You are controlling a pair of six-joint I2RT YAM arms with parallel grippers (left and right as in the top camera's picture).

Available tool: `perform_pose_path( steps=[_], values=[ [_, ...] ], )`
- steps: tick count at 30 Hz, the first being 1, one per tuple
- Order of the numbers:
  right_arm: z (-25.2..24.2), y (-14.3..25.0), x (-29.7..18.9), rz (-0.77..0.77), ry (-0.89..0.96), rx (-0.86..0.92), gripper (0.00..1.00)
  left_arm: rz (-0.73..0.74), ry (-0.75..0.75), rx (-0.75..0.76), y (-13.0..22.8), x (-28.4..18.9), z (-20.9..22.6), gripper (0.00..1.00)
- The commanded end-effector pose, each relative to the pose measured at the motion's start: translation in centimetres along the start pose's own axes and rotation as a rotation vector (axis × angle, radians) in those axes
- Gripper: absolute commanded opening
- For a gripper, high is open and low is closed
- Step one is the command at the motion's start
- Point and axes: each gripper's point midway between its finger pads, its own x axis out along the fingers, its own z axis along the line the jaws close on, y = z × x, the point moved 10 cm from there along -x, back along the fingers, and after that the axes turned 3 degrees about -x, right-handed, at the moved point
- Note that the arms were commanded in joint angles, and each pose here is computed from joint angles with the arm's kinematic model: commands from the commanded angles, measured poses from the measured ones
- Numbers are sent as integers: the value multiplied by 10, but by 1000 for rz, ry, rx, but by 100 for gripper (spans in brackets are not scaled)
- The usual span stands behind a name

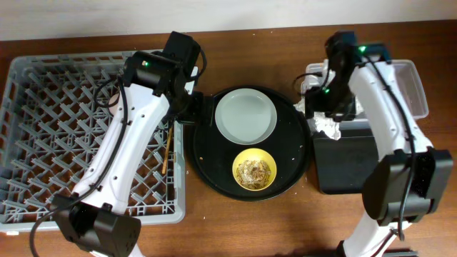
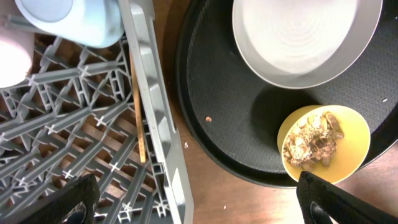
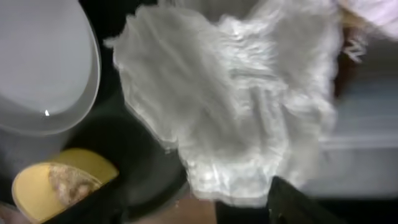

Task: Sort waste into correct bins and load items into the dishwasher rack
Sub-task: 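Release the tissue into the clear bin with right gripper, then grasp the yellow bowl with right gripper and carry it to the black tray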

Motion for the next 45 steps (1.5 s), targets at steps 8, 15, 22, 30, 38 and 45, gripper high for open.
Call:
perform_pose_path(
  steps=[8, 15, 22, 30, 38, 45],
  values=[
    [0, -4, 11, -46, -5, -12, 23, 4, -12, -14, -1, 2, 1, 99],
    [4, -16, -35, -141, -14, -17, 4, 4, -12, -14, -1, 2, 1, 99],
    [-27, -33, -39, -246, 157, 84, 4, 4, -12, -14, -1, 2, 1, 99],
    [-51, -41, -32, -251, 163, 137, 99, 4, -12, -14, -1, 2, 1, 99],
    [14, 3, -91, -189, -256, -149, 96, 4, -12, -14, -1, 2, 1, 100],
    [89, 47, -69, 34, -258, -349, 79, -112, -45, -74, -18, -1, 13, 99]
  ],
)
